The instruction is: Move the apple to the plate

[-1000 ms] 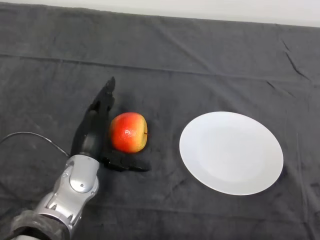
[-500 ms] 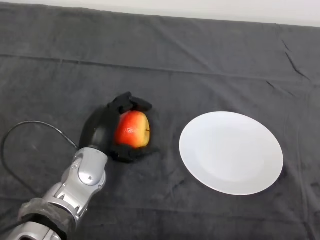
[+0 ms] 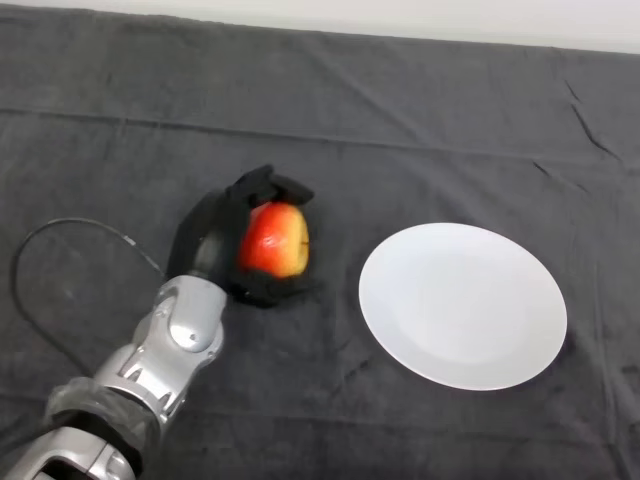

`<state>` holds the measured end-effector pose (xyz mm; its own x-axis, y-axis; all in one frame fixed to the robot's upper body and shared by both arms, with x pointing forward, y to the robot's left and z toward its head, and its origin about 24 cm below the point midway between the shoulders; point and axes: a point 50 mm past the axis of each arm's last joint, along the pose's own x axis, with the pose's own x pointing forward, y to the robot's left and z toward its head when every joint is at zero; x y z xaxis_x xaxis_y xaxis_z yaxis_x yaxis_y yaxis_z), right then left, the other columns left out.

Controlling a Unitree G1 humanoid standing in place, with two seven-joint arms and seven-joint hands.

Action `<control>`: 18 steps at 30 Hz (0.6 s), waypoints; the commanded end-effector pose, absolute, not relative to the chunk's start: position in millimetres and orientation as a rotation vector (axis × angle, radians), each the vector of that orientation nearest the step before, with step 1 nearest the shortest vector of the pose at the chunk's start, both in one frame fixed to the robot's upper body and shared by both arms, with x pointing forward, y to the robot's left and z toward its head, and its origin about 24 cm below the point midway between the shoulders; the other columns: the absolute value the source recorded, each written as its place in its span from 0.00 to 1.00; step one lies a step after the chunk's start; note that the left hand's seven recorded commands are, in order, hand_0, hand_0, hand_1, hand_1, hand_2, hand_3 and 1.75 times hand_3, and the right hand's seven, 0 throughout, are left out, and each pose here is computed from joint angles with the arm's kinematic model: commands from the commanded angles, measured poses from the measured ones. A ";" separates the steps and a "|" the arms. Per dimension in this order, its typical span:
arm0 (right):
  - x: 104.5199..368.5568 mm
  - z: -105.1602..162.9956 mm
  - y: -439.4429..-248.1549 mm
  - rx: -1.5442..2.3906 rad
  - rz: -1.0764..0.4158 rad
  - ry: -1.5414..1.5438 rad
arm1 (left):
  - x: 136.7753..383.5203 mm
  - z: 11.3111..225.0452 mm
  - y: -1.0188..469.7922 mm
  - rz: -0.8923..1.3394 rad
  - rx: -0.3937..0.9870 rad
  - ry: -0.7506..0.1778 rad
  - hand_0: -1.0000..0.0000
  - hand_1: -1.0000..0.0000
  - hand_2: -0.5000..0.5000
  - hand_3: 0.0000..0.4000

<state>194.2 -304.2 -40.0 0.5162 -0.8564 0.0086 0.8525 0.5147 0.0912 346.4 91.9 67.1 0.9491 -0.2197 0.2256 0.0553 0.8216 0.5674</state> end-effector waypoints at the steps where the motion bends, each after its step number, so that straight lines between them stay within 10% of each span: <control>1: 144.1 -85.4 -274.9 0.118 -1.059 0.205 | 352.7 96.1 68.7 -0.184 0.596 -0.405 0.00 0.00 0.50 1.00; 18: 144.1 -85.4 -274.9 0.118 -1.059 0.205 | 333.5 104.4 7.4 -0.353 0.548 -0.489 0.00 0.00 0.50 1.00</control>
